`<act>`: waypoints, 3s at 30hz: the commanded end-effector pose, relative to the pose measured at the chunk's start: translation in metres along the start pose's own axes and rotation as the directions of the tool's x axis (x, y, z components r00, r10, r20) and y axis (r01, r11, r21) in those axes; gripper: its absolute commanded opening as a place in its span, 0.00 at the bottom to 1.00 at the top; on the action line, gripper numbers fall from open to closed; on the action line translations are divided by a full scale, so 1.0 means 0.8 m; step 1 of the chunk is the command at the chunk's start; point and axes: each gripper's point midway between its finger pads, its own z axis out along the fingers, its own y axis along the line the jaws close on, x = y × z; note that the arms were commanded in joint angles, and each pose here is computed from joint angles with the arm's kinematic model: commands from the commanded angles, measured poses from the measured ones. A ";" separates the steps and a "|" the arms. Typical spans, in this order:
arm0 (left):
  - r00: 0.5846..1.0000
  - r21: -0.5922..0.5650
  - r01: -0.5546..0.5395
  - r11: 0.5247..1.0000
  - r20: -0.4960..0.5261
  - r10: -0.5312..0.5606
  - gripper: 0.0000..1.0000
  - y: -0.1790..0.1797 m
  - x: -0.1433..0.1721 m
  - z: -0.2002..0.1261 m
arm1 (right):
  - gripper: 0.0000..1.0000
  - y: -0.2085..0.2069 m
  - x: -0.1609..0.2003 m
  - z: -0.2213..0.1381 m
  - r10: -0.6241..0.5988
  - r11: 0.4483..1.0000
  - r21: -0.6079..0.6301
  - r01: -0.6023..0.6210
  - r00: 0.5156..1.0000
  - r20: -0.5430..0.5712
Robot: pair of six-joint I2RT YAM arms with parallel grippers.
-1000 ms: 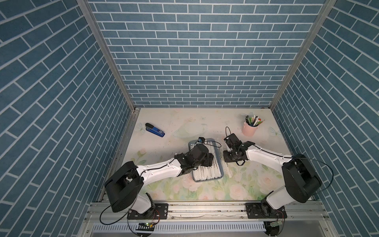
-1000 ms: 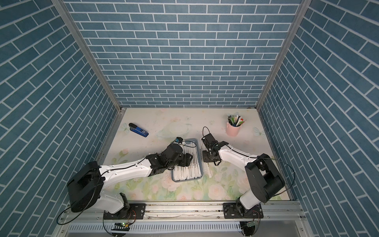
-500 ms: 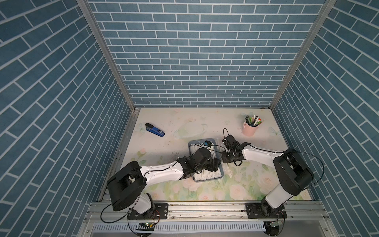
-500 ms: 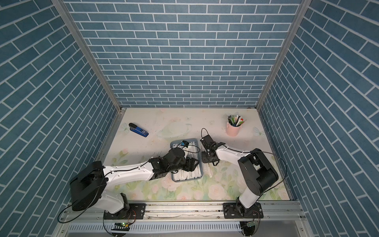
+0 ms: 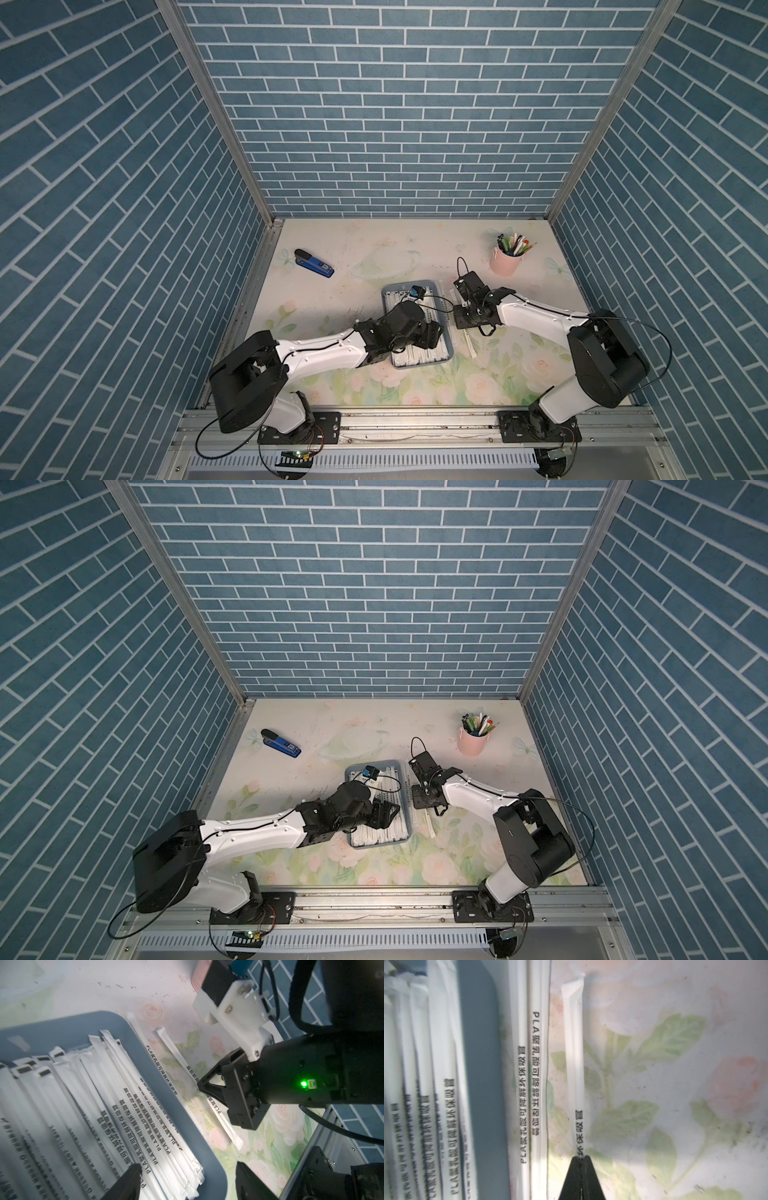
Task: Put the straws into the storage box
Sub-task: Pick up the straw from the center of the board, then place the straw in the storage box, then pick up the straw from the center of the board.
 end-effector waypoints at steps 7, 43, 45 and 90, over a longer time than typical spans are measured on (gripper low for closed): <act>0.987 -0.359 0.143 0.922 0.117 -0.108 0.74 0.144 -0.052 -0.080 | 0.05 0.076 -0.047 -0.075 0.059 0.992 -0.117 -0.045 0.991 0.120; 0.963 -0.327 0.263 0.908 0.142 -0.228 0.74 0.176 -0.028 -0.089 | 0.20 0.146 -0.003 0.022 0.139 0.974 -0.181 -0.136 0.990 0.003; 0.964 -0.326 0.262 0.909 0.143 -0.226 0.74 0.175 -0.030 -0.089 | 0.22 0.144 -0.009 0.011 0.131 0.976 -0.176 -0.126 0.991 0.018; 0.994 -0.101 0.088 0.991 0.073 -0.081 0.73 0.049 -0.016 -0.020 | 0.05 0.013 -0.017 0.055 0.013 1.000 0.012 -0.013 1.000 -0.020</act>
